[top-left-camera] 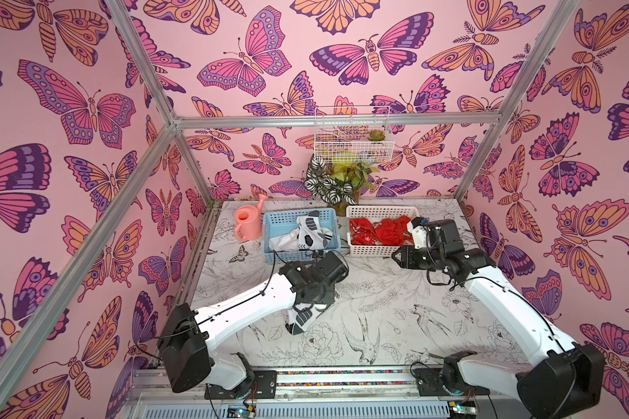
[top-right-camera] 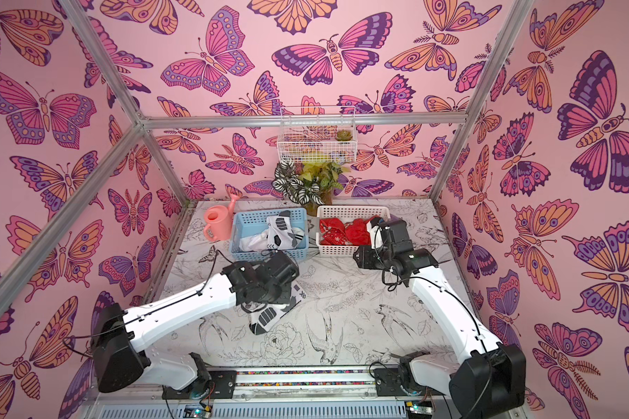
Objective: Sort the socks into the basket by color
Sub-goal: Place the sock in the bin.
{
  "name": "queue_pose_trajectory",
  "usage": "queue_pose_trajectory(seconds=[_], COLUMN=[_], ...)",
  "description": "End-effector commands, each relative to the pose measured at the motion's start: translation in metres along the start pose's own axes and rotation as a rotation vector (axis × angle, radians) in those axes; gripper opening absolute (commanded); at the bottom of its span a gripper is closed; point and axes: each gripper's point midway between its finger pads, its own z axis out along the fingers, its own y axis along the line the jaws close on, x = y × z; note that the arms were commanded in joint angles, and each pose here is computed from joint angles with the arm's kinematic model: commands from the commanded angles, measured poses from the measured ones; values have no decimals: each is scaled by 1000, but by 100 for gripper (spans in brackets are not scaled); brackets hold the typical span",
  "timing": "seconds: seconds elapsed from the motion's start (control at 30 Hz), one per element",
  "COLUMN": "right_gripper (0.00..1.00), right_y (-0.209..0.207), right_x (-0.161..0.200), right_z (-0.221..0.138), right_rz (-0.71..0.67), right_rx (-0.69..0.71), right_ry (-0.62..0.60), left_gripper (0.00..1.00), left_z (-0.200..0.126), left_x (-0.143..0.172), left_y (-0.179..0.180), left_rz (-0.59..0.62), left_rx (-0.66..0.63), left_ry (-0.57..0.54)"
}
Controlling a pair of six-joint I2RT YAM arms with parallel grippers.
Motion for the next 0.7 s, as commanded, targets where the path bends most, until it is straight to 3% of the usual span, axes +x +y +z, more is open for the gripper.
queue_pose_trajectory(seconds=[0.0,0.27,0.67], right_gripper=[50,50,50], right_y=[5,9,7], right_x=[0,2,7], right_z=[3,2,11], right_rz=[-4,4,1], right_rx=[-19,-45,-49], right_ry=[3,11,36], left_gripper=[19,19,19], left_z=[-18,-30,24], left_x=[-35,-123,-203], left_y=[22,64,120], left_rz=[52,27,16], left_rx=[-39,-79,-150], left_ry=[-57,-161,-163])
